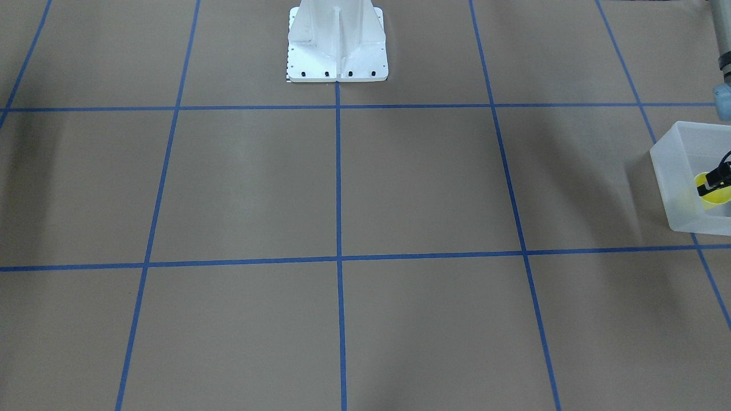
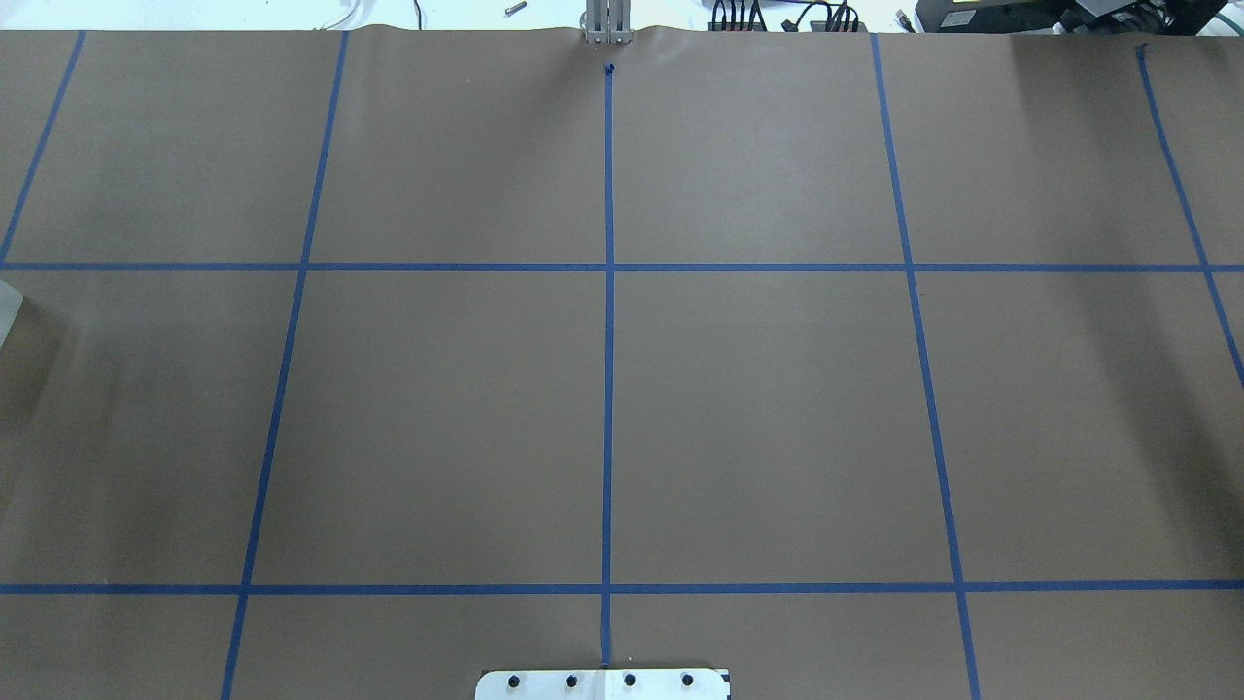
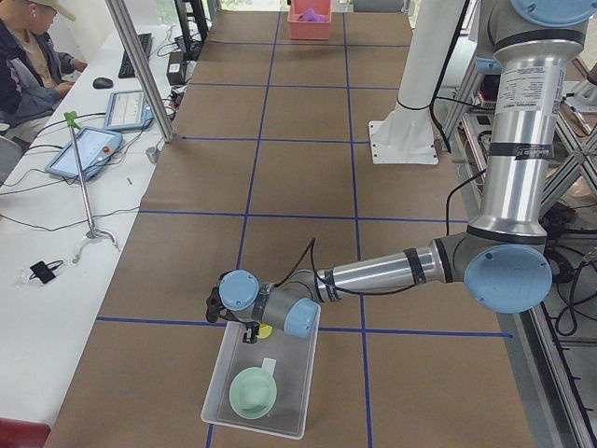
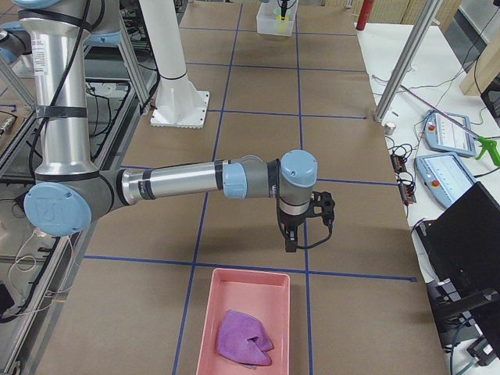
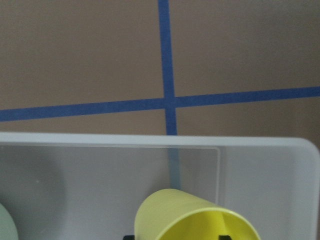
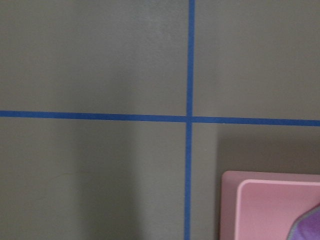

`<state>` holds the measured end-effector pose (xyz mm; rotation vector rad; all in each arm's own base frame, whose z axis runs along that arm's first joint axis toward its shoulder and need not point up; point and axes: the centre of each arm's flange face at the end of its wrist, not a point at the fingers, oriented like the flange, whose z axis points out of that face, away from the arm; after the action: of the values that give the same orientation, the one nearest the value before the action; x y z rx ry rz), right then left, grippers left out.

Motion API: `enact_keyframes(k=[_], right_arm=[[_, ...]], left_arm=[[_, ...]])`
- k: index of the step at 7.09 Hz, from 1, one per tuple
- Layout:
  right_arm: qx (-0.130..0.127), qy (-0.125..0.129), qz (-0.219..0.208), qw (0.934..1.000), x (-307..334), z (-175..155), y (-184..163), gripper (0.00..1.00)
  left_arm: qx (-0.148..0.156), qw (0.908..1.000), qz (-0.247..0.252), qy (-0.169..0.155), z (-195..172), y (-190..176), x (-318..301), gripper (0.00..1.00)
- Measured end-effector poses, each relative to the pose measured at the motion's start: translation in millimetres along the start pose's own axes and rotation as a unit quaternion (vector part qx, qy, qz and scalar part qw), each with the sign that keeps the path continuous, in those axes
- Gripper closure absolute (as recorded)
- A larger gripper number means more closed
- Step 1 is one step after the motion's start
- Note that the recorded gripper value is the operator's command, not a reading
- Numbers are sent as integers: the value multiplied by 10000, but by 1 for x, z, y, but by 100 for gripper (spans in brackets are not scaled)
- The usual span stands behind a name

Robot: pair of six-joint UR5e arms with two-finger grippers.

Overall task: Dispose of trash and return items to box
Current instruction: 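Lower the cup into the clear bin and the cloth into the pink bin, releasing both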

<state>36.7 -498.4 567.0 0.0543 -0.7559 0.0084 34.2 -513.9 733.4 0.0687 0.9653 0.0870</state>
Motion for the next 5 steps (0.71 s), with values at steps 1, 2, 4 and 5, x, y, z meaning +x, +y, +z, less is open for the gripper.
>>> enact_keyframes(k=[1,2,4,5], right_arm=[[17,-69,103,9999,-34,-2,-1,0],[26,-122,195,9997,-61,-4,1,0],[31,-182,219,9996,-87,-6,3,0],[19,-219,222,9995,-102,-5,4,0]], left_arm=[[88,9999,95,88,-11,-1,-3,2],[216,9996,198,59,-26,-1,-14,2],[414,9989,225,-86,-65,-4,-26,2],[439,9988,134,-182,-92,-12,-5,2]])
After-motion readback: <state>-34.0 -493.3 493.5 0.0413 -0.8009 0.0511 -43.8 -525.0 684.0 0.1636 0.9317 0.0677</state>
